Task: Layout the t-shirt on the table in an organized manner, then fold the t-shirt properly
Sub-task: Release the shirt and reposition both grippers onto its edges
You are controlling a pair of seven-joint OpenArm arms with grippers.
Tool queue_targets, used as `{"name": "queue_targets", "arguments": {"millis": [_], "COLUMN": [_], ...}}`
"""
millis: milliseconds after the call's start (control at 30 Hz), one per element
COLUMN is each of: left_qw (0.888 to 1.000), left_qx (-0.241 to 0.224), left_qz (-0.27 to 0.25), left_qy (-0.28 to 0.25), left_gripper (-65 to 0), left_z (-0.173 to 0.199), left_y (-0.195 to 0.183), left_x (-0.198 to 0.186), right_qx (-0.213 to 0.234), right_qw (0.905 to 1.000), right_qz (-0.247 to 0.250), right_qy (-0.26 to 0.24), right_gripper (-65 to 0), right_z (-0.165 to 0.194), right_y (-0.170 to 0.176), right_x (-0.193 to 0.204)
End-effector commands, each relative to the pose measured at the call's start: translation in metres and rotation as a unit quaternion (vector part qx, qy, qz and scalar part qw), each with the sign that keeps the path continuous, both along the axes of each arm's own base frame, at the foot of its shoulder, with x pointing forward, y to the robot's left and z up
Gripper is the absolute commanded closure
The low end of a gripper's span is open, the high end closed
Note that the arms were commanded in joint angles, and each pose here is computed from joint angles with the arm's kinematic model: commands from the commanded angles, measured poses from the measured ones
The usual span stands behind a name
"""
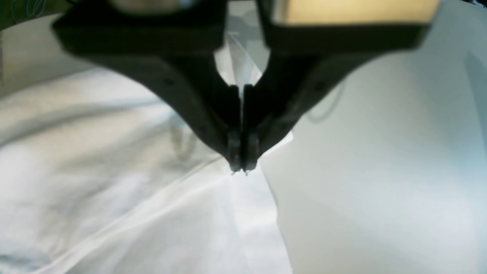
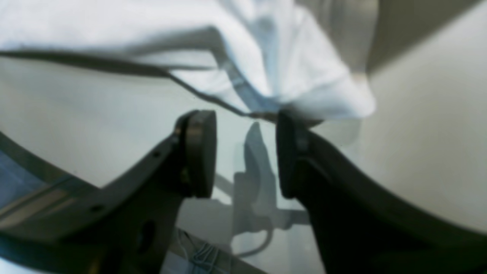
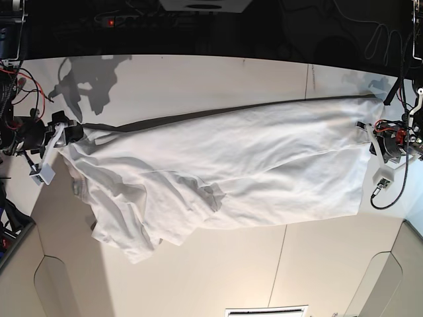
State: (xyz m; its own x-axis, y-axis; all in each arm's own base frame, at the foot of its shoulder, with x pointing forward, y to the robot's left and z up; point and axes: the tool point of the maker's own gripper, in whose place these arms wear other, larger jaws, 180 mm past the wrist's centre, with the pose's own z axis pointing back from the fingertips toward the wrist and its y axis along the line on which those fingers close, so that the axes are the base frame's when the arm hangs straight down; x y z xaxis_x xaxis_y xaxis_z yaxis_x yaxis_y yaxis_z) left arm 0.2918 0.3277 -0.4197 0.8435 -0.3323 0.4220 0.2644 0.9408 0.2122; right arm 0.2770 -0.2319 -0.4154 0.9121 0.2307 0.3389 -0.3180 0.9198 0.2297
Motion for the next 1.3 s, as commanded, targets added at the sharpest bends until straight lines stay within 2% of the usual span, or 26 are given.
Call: {"name": "queue_targets", "arguments": {"millis": [0, 133, 267, 300, 400, 533, 633, 767, 867, 933, 1167, 1267], "left_qw": [1.000, 1.000, 0.999, 0.999, 0.999, 0.999, 0.999, 0.998, 0.998, 0.998, 0.998, 0.997], "left_qx": [0.007, 0.004, -0.015, -0.019, -0.023, -0.025, -0.031, -0.043, -0.045, -0.046, -0.046, -0.050], "left_qz": [-0.008, -0.008, -0.006, -0.005, -0.004, -0.005, -0.006, -0.017, -0.017, -0.017, -0.017, -0.020], "left_qy": [-0.019, -0.020, -0.029, -0.030, -0.031, -0.032, -0.035, -0.031, -0.030, -0.031, -0.033, -0.048], "left_gripper": [-0.9, -0.9, -0.9, -0.9, -0.9, -0.9, -0.9, -0.9, -0.9, -0.9, -0.9, -0.9], "left_z": [0.014, 0.014, 0.016, 0.016, 0.016, 0.015, 0.014, 0.009, 0.007, 0.008, 0.008, 0.011], "left_y": [0.006, 0.005, 0.000, -0.002, -0.003, -0.004, -0.009, -0.019, -0.021, -0.021, -0.021, -0.023], "left_x": [0.011, 0.011, 0.014, 0.014, 0.014, 0.015, 0.016, 0.014, 0.013, 0.013, 0.014, 0.018], "right_qx": [-0.004, 0.005, 0.018, 0.015, 0.000, 0.009, -0.005, -0.060, -0.082, -0.079, -0.038, -0.011], "right_qw": [0.9996, 0.9970, 0.9865, 0.9836, 0.9795, 0.9852, 0.9915, 0.9952, 0.9958, 0.9961, 0.9984, 0.9996], "right_qz": [-0.003, 0.007, 0.026, 0.029, 0.021, 0.002, -0.011, -0.033, -0.038, -0.037, -0.034, -0.026], "right_qy": [-0.027, -0.077, -0.161, -0.178, -0.201, -0.171, -0.129, -0.070, -0.013, 0.016, 0.023, -0.006], "right_gripper": [-25.9, -25.9, -25.8, -24.5, -14.9, -0.9, 0.0, 0.0, 0.0, 0.0, 0.0, 0.0], "right_z": [0.015, 0.034, 0.070, 0.076, 0.076, 0.048, 0.020, -0.011, -0.020, -0.021, -0.013, 0.001], "right_y": [-0.008, 0.003, 0.022, 0.024, 0.024, 0.032, 0.025, -0.004, -0.017, -0.019, -0.007, 0.007], "right_x": [0.014, 0.030, 0.052, 0.057, 0.065, 0.061, 0.050, 0.031, 0.010, 0.000, -0.002, 0.009]}}
